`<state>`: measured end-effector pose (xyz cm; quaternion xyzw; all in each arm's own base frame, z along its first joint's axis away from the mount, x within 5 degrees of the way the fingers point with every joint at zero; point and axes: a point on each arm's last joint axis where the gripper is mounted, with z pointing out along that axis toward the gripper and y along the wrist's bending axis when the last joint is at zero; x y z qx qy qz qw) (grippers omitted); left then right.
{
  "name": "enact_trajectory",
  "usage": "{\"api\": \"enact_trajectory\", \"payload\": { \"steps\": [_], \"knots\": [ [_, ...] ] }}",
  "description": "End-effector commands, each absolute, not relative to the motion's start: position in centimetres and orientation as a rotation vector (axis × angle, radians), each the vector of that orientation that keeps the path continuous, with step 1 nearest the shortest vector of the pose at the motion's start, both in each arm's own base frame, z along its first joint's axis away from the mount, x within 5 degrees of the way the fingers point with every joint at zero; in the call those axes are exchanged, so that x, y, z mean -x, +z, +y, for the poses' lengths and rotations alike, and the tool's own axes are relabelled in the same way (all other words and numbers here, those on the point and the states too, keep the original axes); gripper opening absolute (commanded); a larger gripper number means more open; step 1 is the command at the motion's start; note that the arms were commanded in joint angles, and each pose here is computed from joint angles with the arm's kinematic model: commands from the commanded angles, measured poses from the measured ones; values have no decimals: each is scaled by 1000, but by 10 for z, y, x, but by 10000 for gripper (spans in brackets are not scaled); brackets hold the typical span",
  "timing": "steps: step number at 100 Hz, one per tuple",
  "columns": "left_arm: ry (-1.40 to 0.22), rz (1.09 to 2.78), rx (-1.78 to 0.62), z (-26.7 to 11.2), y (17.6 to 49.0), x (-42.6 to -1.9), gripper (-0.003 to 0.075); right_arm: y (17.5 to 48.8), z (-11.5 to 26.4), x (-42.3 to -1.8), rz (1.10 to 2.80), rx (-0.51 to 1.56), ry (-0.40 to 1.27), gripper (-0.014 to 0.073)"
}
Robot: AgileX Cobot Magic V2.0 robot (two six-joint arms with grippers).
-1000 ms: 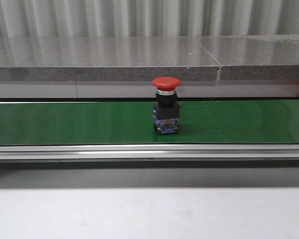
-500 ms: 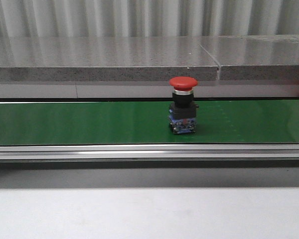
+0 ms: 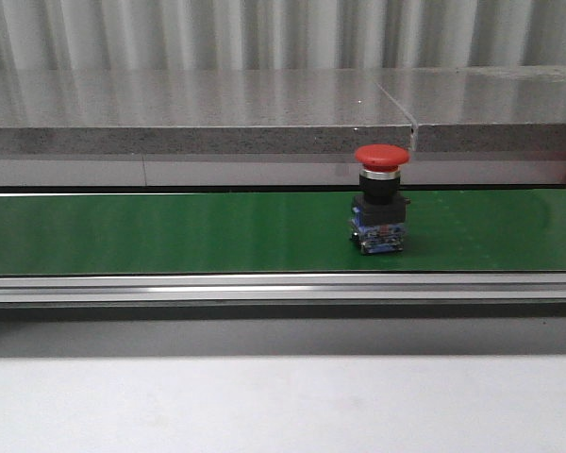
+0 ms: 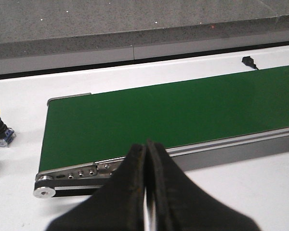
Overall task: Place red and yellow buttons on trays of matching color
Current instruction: 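Lower the yellow button into the yellow tray and open the right gripper, then move the right gripper back above the red button on the belt, then close the right gripper on the red button and lift it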
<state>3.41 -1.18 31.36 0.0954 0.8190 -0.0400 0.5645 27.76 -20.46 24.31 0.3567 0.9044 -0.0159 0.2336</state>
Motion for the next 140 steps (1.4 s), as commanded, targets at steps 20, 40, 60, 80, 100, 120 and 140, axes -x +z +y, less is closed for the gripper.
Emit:
{"api": "enact_trajectory", "payload": {
  "steps": [20, 40, 60, 80, 100, 120, 140],
  "knots": [
    [-118, 1847, -215, -13, 326, -36, -21, 318, -177, -253, 2344, -860, -109, 507],
    [-118, 1847, -215, -13, 326, -36, -21, 341, -139, -246, 2380, -719, -95, 507],
    [-118, 1847, -215, -13, 326, -36, -21, 357, -95, -243, 2431, -536, -43, 507],
    [-118, 1847, -215, -13, 326, -36, -21, 364, -54, -241, 2488, -340, 22, 507],
    [-118, 1847, -215, -13, 326, -36, -21, 362, -23, -241, 2548, -187, 78, 507],
    [-118, 1847, -215, -13, 326, -36, -21, 361, 2, -240, 2588, -53, 119, 507],
    [-118, 1847, -215, -13, 326, -36, -21, 360, 31, -237, 2603, 165, 147, 507]
  ]
}}
